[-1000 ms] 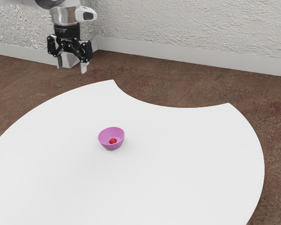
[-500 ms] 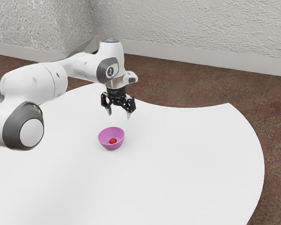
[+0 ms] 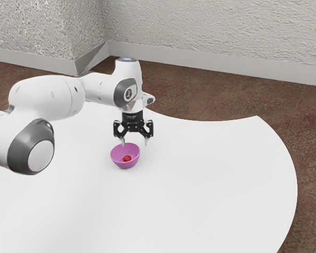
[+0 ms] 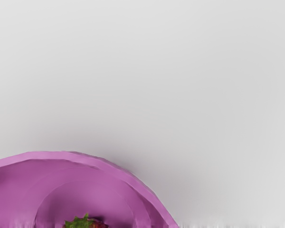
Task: Take strawberry from the bowl
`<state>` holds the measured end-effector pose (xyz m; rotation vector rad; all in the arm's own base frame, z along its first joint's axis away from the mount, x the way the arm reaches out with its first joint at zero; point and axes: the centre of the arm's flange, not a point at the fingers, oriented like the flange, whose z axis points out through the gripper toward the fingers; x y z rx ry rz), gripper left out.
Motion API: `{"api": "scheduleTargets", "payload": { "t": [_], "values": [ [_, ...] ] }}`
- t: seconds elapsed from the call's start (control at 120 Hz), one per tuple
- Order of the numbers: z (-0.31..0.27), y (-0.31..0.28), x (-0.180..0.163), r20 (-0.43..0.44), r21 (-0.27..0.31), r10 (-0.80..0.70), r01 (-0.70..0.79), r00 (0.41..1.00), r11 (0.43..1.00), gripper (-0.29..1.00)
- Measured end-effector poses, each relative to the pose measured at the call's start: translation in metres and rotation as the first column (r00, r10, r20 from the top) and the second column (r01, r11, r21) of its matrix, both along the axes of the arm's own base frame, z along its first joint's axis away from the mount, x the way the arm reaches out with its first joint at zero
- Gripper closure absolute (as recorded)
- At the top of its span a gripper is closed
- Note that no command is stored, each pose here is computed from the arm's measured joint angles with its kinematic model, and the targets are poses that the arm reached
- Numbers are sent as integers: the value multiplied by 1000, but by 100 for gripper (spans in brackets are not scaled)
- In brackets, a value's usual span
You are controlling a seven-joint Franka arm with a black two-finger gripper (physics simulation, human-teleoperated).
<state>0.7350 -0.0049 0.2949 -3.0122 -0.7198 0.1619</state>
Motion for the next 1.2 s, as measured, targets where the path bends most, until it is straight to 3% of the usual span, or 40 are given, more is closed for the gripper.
{"api": "scheduleTargets", "payload": {
  "t": [0.267,0.4,0.5,0.708,1.067,1.2],
  "values": [
    [-2,4,-31,5,1,220,-220,976,976,17],
    [-10,12,-38,8,41,267,-267,964,963,9],
    [-12,15,-37,25,54,280,-281,960,958,11],
    [-23,16,-40,35,66,295,-297,955,953,29],
    [-37,11,-42,58,63,305,-308,951,949,40],
    [-42,14,-41,66,61,310,-314,949,948,38]
  ]
}}
